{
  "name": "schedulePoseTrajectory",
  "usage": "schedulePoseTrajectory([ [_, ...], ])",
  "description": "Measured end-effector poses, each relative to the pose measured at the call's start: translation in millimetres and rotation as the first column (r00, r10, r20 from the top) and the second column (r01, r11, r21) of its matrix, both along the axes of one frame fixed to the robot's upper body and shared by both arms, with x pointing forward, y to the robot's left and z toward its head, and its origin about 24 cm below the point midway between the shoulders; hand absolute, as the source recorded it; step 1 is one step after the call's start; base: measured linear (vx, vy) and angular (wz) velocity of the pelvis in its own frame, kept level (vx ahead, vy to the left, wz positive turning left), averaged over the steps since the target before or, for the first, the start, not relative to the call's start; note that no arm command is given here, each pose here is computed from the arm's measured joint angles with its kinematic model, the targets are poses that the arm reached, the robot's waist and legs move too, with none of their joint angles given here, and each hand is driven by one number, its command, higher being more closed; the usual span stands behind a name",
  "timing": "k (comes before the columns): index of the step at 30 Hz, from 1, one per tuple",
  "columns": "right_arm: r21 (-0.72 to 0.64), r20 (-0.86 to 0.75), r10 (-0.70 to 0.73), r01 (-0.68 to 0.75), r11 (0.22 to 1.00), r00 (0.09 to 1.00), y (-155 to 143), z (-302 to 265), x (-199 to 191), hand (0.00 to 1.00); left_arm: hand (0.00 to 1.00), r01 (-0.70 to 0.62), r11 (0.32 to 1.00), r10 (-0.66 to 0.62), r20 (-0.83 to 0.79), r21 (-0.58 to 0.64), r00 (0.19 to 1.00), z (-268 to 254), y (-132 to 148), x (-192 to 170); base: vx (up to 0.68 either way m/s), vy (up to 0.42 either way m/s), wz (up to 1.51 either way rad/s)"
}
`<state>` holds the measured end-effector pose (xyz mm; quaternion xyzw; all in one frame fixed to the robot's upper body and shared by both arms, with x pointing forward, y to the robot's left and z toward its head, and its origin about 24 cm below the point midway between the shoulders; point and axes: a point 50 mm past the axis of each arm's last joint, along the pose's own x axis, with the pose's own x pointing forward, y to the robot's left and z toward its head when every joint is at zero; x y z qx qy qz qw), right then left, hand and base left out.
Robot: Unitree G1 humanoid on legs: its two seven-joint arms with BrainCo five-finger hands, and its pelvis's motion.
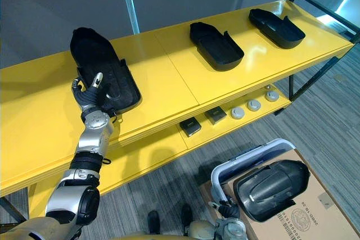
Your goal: Walk over and take plastic housings, then place them on the shelf
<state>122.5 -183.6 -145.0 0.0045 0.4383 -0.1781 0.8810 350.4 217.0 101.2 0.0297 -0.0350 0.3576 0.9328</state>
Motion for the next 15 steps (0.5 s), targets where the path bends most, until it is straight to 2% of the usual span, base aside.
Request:
schedulePoseTrajectory([
  [9, -0.001, 0.001, 0.001, -0.001, 1.000, 1.000, -1, 0, 0, 0.00, 0.00, -0.069, 0.998, 0.070, 0.067, -0.014, 0.995, 11, -2, -4, 0.00, 0.000, 0.00],
  [15, -0.003, 0.002, 0.000, 0.000, 1.000, 1.000, -1, 0, 0, 0.00, 0.00, -0.068, 0.996, 0.064, 0.071, 0.061, 0.995, 9, -6, -11, 0.00, 0.000, -0.01],
])
